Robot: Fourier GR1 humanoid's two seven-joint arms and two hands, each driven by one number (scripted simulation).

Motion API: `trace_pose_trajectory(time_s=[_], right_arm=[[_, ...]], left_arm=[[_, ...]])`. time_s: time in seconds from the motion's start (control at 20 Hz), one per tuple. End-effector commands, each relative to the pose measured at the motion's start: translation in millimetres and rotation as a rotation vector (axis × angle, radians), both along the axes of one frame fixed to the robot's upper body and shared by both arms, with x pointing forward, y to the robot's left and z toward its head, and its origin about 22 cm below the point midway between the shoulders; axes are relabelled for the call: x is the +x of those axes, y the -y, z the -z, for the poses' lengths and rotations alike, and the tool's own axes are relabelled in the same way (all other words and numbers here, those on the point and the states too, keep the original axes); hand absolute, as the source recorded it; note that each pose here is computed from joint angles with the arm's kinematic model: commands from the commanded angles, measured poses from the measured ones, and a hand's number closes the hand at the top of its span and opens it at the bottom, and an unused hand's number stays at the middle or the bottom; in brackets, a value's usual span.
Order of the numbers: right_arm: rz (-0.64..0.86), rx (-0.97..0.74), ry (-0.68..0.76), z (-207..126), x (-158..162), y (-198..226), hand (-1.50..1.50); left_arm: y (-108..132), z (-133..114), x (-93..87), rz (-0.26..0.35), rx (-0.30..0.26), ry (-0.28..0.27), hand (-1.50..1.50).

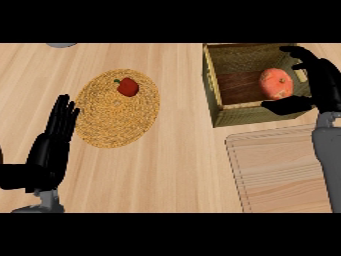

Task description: Pick the squash from the cutting board and place it in the basket

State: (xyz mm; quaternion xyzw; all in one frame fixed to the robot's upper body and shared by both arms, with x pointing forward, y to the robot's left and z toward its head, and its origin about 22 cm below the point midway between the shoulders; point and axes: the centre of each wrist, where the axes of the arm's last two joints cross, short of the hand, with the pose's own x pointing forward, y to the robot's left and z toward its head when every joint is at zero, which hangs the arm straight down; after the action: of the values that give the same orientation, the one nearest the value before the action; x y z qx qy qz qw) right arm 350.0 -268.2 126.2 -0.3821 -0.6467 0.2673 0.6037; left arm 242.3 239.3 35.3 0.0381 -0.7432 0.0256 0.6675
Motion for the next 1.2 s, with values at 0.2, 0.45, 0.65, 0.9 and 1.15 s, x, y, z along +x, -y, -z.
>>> trace_pose_trajectory(time_s=[0.2, 0.45, 0.65, 0.9, 1.15], right_arm=[[-0.002, 0.091, 0.179, -6.4, -10.1, 21.2, -1.50], [0.091, 0.121, 0.303, -41.5, -4.4, 39.2, -1.50], [0.150, 0.093, 0.277, -60.8, -32.3, 37.9, -1.50], [0.254, 0.252, 0.356, -92.4, -50.4, 89.0, -1.50], [0.216, 0.302, 0.384, -104.1, -50.7, 139.6, -1.50]], left_arm=[[0.2, 7.4, 1.2, -0.006, 0.012, 0.003, 0.00], [5.6, 3.9, 11.0, -0.003, 0.016, 0.000, 0.00], [-2.1, 7.4, -10.3, -0.012, 0.005, -0.014, 0.00], [20.5, 7.0, -6.8, -0.006, -0.008, -0.014, 0.00], [10.5, 13.8, 3.1, -0.013, 0.010, 0.002, 0.00]])
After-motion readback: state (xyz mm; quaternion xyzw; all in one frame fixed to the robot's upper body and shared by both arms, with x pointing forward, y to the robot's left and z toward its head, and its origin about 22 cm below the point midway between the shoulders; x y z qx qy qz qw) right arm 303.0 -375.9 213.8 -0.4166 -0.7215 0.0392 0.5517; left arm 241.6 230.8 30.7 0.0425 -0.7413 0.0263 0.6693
